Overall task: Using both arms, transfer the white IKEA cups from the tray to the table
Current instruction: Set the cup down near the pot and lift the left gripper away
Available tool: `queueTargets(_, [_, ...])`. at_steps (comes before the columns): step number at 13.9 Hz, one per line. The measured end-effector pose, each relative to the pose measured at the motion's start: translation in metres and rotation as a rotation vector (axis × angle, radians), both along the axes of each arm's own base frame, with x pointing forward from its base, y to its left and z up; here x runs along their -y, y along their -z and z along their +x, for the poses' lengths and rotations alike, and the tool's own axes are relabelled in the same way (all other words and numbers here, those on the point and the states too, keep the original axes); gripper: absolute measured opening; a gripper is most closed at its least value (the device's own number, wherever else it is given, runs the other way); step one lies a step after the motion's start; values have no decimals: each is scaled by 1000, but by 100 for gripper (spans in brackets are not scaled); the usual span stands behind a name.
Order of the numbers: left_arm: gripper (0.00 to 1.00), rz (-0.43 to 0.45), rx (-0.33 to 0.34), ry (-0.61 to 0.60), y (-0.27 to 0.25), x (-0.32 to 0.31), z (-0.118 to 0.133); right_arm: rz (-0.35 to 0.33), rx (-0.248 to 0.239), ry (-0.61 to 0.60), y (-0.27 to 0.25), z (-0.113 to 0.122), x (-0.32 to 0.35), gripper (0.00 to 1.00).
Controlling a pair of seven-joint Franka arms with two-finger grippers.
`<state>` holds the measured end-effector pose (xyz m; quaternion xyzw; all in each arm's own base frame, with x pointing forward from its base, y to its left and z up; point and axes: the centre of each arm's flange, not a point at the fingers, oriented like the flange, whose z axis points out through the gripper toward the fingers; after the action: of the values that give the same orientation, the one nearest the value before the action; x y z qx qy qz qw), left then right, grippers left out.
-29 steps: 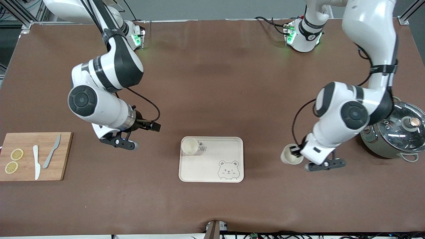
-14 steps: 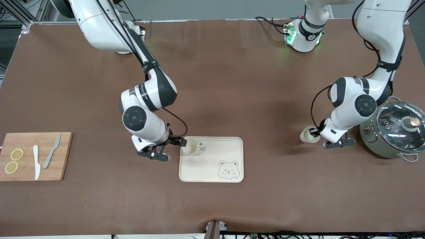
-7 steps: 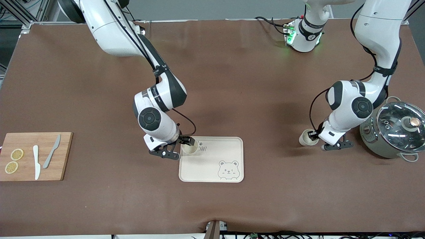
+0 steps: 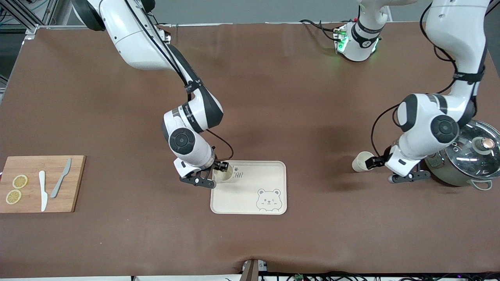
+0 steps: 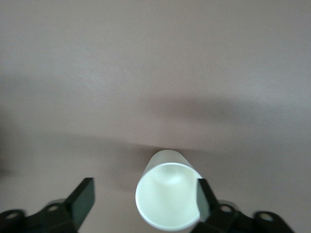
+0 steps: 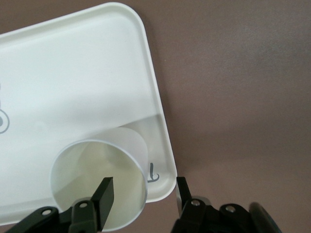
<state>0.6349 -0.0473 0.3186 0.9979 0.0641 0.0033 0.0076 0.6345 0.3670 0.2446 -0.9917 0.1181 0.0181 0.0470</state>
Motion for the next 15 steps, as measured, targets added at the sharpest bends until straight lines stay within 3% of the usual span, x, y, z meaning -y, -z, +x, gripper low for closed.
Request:
queueTargets(6, [100,16,-38,17,-133,-15,23,-3,2,3,6,2,1,3])
queueTargets(10, [100,86,-25,27,-202,-42,18,1,14,5,-4,7,1,3])
queueTargets(12, [100,101,-16,29,-235,-41,3,-16,-20,3,-14,10,3,3])
queueTargets(15, [100,104,-57,46,-275,-28,-30,-31,-52,14,-33,17,12,3])
